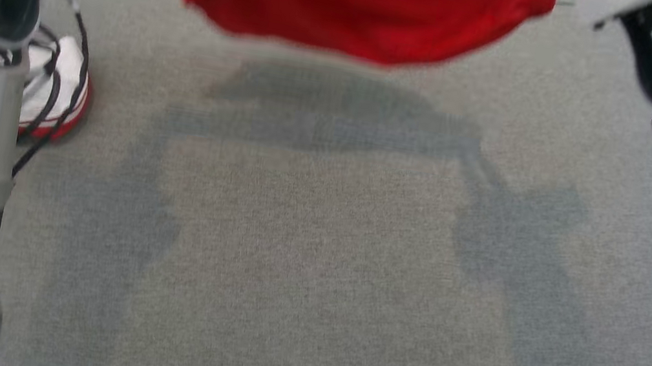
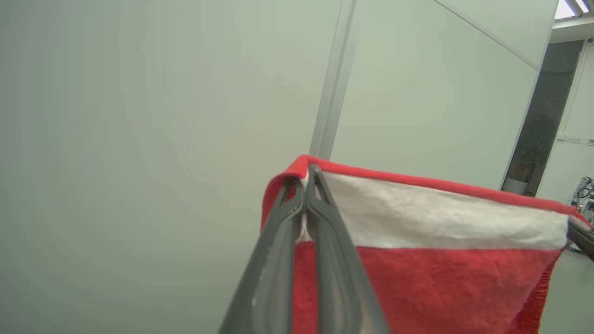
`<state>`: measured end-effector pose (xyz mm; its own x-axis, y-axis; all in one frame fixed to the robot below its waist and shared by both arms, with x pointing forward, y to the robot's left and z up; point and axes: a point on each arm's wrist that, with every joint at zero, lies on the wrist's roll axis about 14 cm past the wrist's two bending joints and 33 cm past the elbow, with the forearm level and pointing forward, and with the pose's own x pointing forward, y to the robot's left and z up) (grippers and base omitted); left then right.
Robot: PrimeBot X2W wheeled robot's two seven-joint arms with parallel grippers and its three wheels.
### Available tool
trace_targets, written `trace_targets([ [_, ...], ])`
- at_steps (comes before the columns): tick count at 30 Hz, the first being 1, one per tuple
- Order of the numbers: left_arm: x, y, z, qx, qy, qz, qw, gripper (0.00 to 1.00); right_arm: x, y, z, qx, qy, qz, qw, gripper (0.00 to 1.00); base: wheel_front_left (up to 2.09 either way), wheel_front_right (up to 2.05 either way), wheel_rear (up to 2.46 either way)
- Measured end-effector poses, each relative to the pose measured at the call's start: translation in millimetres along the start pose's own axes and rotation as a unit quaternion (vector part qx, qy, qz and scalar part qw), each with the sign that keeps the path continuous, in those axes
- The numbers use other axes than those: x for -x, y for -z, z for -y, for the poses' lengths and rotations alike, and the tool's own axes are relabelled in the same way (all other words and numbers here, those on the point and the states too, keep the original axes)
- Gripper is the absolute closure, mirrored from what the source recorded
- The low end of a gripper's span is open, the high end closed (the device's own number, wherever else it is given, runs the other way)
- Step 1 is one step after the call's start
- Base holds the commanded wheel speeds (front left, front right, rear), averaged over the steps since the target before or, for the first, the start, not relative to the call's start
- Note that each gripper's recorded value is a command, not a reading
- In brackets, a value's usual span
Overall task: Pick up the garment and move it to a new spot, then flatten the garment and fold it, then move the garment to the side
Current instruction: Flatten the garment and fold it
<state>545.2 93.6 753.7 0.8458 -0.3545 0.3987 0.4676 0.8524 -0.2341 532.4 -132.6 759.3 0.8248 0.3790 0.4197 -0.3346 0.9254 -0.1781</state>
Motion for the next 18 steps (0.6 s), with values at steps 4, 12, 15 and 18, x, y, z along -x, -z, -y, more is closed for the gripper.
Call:
trace_targets([
  [4, -21.5, 25.8, -15.0, -0.004, -0.01, -0.013, 1.0, 1.0, -22.5, 32.1, 13.5, 0.002, 0.016, -0.011, 1.0, 1.0, 0.0, 0.0, 0.0],
  [12, 15.0, 159.2, -52.6, 0.025, -0.048, -0.15, 0.987, 1.0, 1.2, 170.4, -20.6, -0.048, -0.009, -0.152, 0.987, 1.0, 0.0, 0.0, 0.0],
  [15, 43.9, 199.0, -55.5, 0.046, -0.057, -0.189, 0.979, 1.0, 26.9, 209.8, -40.9, -0.07, -0.029, -0.2, 0.977, 1.0, 0.0, 0.0, 0.0],
  [18, 69.7, 220.5, -54.3, 0.065, -0.064, -0.207, 0.974, 1.0, 45.9, 224.1, -49.8, -0.084, -0.04, -0.219, 0.971, 1.0, 0.0, 0.0, 0.0],
])
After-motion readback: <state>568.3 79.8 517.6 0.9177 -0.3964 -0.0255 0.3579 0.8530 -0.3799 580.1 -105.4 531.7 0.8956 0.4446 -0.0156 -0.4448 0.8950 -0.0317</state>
